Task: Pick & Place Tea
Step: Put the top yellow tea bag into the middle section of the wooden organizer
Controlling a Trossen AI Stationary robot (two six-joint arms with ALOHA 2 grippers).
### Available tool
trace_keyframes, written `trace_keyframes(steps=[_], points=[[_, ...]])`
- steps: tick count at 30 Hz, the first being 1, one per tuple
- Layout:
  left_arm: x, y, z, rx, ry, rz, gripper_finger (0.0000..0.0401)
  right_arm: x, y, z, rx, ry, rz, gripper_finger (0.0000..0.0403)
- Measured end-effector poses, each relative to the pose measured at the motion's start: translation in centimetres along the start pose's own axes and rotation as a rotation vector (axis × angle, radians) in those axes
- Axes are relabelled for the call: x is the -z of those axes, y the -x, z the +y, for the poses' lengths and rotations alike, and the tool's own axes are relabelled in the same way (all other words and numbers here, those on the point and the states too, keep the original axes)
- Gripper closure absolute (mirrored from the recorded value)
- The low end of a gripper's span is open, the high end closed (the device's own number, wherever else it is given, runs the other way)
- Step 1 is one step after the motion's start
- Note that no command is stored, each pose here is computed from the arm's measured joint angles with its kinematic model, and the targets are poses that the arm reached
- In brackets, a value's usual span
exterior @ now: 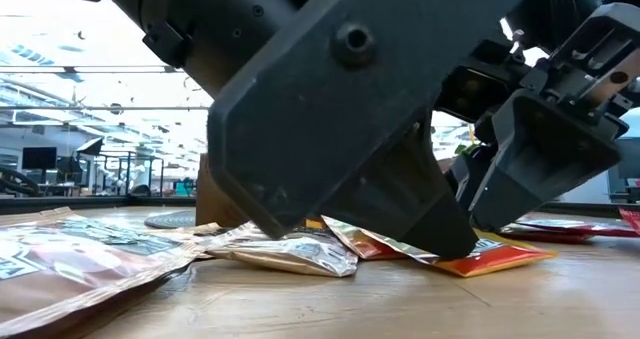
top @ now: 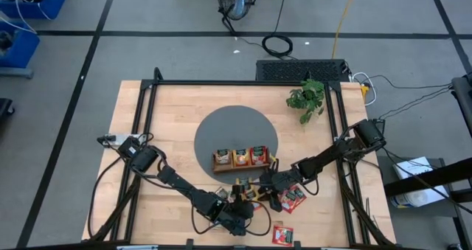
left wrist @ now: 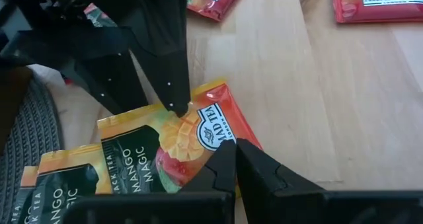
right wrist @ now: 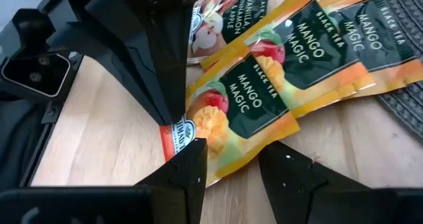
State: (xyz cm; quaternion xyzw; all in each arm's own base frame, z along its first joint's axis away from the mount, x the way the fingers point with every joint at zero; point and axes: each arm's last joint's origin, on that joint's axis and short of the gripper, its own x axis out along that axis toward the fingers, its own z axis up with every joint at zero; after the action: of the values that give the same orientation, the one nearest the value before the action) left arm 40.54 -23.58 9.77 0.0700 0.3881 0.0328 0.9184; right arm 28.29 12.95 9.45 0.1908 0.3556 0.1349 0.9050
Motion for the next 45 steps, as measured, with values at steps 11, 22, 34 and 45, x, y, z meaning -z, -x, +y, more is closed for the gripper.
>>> trace_keyframes(steps=[11,22,34,45], points=[[-0.1,0.1,-0.4,-0.004,-0.005,-0.029,0.0380,-0.1,0.0,0.0,0.044,0.080,-0.032,0.0396],[-2.6,4.5,-1.3,0.200,0.014,-0.076,0.0380,-0.7,0.7,0.9,0.014,0.133,-0.064,0.0401],[-2.4,12.5,-4.7,0.182,-0.094,-0.121,0.0380,-3.9,4.6,3.0,0.069,0.313,-0.246,0.0402],[-1.3,15.8,-5.7,-0.352,-0.072,-0.368,0.0380,-5.0,6.7,3.7,0.216,0.472,-0.332,0.0403]])
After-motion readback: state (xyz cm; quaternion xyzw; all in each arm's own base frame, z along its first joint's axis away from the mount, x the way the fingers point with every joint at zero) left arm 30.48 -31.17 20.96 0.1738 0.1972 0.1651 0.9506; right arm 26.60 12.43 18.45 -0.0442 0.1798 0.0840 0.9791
